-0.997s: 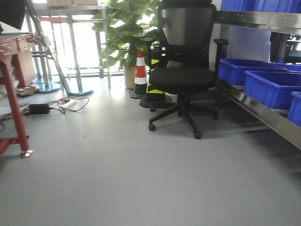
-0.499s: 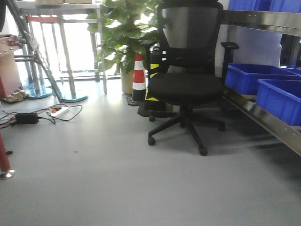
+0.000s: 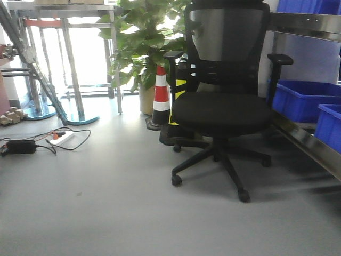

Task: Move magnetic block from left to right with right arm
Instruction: 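Turn the base toward the second grey table, cube held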

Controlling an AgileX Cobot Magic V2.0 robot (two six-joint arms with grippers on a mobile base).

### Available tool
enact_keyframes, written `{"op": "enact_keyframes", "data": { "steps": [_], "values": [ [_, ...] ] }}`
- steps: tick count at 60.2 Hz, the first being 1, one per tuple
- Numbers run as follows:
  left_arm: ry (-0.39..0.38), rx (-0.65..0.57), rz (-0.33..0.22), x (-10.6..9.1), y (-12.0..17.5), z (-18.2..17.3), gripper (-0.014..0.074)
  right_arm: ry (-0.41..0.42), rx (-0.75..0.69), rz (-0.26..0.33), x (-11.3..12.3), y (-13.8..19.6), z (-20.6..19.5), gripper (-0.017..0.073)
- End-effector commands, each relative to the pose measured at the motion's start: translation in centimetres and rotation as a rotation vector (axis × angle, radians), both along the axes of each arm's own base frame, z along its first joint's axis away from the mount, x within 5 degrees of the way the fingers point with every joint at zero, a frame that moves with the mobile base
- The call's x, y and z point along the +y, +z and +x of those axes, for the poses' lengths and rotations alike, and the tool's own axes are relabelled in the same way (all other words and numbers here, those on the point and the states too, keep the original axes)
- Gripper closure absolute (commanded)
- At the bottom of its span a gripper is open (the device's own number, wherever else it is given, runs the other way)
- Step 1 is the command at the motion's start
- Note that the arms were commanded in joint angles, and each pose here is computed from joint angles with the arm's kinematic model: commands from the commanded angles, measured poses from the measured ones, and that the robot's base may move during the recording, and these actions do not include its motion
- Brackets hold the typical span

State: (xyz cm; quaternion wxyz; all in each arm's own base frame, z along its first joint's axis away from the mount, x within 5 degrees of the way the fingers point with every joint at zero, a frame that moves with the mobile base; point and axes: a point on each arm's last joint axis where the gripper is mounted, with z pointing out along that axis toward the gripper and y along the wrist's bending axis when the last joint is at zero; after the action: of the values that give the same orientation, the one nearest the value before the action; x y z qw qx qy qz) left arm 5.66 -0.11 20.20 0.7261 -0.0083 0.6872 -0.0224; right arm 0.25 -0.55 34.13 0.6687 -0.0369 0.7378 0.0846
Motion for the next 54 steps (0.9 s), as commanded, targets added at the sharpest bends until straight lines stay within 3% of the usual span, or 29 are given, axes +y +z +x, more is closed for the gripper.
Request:
{"op": "enact_keyframes", "data": {
  "steps": [1, 54],
  "values": [
    [-0.005, -0.093, -0.006, -0.02, 0.56, -0.15, 0.0710, -0.002, -0.092, -0.001, 0.05, 1.39, 0.15, 0.0430],
    [-0.005, -0.093, -0.006, -0.02, 0.56, -0.15, 0.0709, -0.002, -0.092, -0.001, 0.05, 1.39, 0.15, 0.0430]
  ]
}}
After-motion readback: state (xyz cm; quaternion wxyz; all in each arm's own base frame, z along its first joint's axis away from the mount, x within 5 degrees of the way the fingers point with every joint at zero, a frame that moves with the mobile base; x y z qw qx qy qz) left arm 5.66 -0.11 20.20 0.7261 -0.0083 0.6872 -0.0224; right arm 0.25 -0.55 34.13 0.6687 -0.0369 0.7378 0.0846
